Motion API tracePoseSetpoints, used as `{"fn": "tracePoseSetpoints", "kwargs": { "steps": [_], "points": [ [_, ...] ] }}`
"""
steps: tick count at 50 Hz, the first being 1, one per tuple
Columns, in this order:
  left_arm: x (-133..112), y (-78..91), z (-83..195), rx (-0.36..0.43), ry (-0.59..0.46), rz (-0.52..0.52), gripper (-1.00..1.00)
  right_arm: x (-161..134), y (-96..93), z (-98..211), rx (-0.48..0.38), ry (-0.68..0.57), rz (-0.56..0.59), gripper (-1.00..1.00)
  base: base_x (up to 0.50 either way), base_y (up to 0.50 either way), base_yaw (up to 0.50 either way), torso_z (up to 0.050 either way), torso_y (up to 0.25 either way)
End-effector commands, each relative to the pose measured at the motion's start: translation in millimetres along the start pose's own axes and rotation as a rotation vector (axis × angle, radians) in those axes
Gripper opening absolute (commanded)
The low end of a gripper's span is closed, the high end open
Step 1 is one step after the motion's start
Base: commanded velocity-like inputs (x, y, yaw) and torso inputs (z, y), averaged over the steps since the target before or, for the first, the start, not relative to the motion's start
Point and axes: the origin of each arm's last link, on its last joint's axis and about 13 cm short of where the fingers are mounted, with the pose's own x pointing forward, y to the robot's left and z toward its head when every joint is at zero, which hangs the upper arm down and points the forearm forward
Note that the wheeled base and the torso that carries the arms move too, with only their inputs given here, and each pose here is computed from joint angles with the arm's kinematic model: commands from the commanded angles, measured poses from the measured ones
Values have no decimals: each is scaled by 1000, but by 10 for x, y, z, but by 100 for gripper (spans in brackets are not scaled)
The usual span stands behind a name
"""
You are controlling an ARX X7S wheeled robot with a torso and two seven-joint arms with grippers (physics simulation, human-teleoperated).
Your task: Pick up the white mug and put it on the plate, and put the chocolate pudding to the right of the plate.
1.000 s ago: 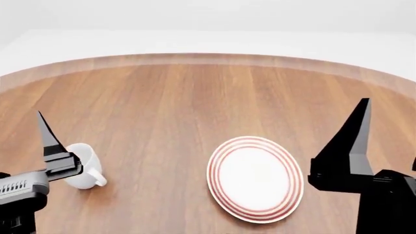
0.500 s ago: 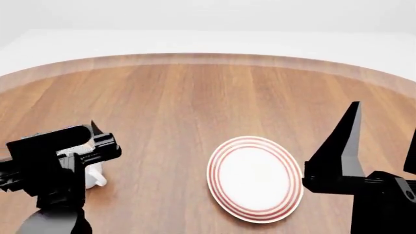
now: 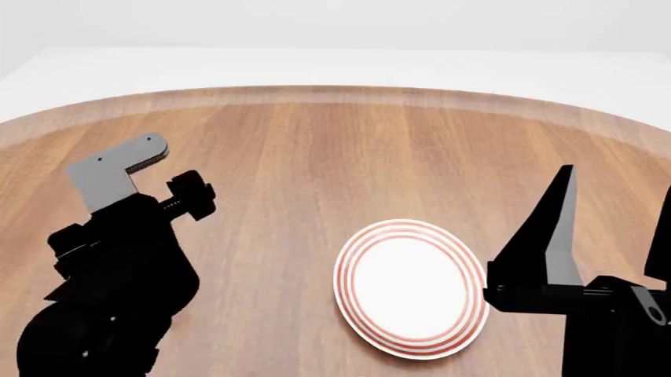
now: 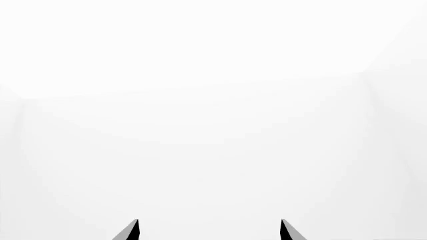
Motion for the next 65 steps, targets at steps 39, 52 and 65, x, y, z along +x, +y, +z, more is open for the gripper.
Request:
{"fn": "tracePoseSetpoints", "kwargs": {
  "steps": [39,52,65],
  "points": [
    [407,-631,-217,-178,254,344,100,-28,8,-30,16,37,16,100,0,0,0,0,0],
    [526,-606,-326,-226,304,369,100,-42,2,-50,14,48,19,100,0,0,0,0,0],
    [679,-495,-406,-236,313,403,100,-48,9,-61,11,51,25,100,0,0,0,0,0]
  ]
}}
